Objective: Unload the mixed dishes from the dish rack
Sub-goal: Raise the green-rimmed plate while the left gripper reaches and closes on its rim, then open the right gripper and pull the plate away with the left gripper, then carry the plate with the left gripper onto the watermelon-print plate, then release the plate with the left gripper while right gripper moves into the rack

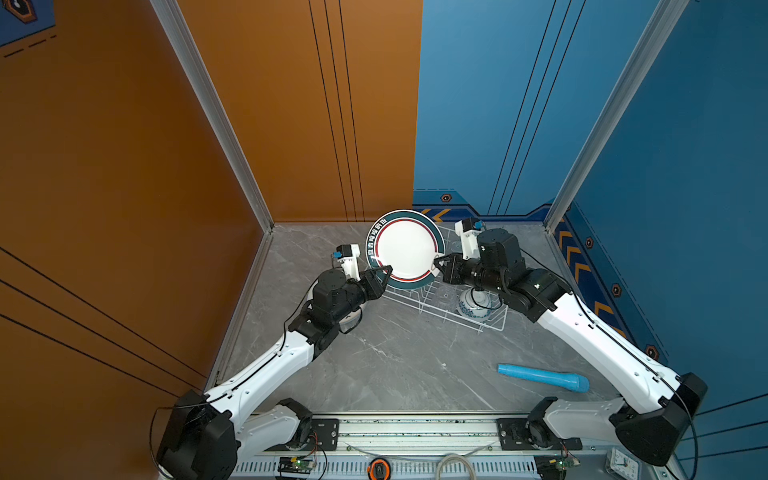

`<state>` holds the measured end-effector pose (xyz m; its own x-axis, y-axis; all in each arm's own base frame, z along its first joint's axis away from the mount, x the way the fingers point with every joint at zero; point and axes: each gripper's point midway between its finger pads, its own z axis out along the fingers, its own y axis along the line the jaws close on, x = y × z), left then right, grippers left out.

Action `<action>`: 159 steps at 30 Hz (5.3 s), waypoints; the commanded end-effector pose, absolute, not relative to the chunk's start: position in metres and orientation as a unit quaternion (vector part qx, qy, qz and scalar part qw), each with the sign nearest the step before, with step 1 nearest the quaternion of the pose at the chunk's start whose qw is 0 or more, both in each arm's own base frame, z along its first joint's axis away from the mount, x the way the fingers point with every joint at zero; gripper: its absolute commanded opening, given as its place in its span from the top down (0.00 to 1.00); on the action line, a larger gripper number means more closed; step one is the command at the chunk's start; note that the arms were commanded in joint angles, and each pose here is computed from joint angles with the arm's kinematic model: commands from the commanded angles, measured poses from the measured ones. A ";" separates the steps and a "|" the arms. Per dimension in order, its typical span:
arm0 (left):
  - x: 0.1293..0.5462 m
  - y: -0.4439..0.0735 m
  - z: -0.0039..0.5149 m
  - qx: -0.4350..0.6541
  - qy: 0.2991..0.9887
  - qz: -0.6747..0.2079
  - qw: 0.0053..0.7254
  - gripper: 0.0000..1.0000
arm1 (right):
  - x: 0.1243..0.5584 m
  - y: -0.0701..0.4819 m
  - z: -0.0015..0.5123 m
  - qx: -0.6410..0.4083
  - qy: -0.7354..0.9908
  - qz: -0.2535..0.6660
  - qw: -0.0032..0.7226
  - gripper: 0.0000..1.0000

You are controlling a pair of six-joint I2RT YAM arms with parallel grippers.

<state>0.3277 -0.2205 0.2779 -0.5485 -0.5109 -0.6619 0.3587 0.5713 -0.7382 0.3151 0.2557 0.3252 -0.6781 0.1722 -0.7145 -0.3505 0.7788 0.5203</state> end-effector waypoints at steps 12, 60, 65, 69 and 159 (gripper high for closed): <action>0.326 -0.216 0.297 -0.040 0.726 -0.478 0.494 1.00 | 0.315 0.264 0.328 -0.065 0.845 0.345 0.403 1.00; 0.349 -0.206 0.266 -0.075 0.782 -0.422 0.453 1.00 | 0.331 0.254 0.321 -0.038 0.826 0.366 0.427 0.27; 0.355 -0.189 0.268 -0.105 0.773 -0.429 0.456 1.00 | 0.328 0.246 0.319 -0.033 0.826 0.358 0.434 0.23; 0.359 -0.166 0.269 -0.137 0.768 -0.426 0.459 1.00 | 0.325 0.235 0.315 -0.027 0.826 0.343 0.446 0.14; 0.308 -0.017 0.110 -0.373 0.837 -0.294 0.273 0.02 | 0.318 0.209 0.257 -0.013 0.851 0.297 0.433 0.00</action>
<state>0.3154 -0.0177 0.1032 -0.5533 -0.8025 -0.2232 -0.4656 0.5202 -0.7160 0.3164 0.2073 0.2509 -0.6385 0.2720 -0.7199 -0.2644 0.8010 0.5371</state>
